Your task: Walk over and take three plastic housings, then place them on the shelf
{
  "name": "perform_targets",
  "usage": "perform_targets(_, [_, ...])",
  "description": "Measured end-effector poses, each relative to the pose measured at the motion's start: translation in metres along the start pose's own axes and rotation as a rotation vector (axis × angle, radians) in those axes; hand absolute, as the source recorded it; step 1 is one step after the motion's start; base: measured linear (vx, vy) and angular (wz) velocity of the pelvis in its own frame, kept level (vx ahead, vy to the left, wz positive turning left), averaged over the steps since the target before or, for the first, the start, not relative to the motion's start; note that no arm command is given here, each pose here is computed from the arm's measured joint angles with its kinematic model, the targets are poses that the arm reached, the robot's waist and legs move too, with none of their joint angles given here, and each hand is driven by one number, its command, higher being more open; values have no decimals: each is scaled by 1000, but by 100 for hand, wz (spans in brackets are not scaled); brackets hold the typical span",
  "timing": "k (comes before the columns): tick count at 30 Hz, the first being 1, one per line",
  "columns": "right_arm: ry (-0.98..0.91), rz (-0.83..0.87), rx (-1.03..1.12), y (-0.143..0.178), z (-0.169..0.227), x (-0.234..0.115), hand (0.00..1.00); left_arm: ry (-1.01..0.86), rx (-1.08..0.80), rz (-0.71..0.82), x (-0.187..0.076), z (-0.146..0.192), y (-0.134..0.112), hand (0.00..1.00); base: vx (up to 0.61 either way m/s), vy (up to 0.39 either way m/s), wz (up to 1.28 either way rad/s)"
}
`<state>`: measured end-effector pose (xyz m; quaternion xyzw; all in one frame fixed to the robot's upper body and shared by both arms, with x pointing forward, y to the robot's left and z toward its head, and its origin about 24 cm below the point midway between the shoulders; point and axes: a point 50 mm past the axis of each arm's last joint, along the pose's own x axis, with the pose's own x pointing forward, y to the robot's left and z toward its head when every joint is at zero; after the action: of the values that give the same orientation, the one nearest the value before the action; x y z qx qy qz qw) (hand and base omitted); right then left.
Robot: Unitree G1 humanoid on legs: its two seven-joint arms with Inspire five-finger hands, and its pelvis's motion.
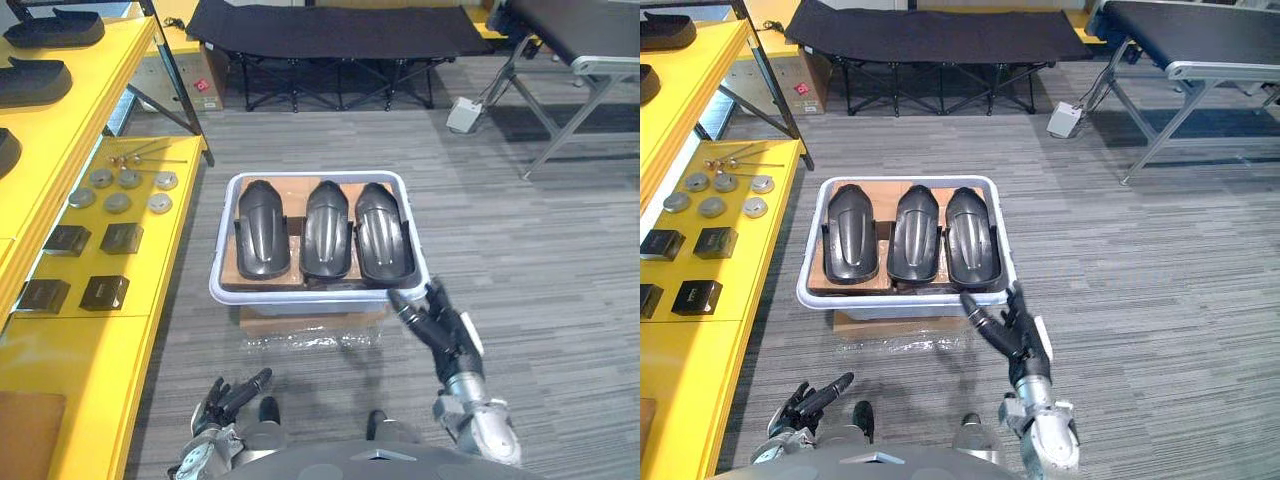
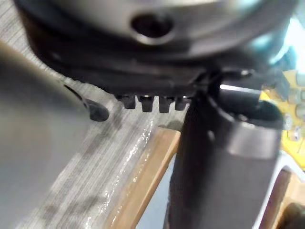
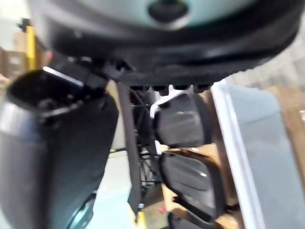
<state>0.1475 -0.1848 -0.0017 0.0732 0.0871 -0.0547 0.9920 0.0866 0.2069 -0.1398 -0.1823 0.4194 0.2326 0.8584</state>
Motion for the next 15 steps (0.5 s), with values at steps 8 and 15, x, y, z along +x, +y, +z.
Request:
perform_targets(8, [13,-104,-40,-41,17,27,100,19,-4,-7,-1,-5,5,100,-97,7,1])
perform_targets(15, [68,-369,-52,-65,20,97,100,-36,59,-66,5,13,-7,100,-10,7,19])
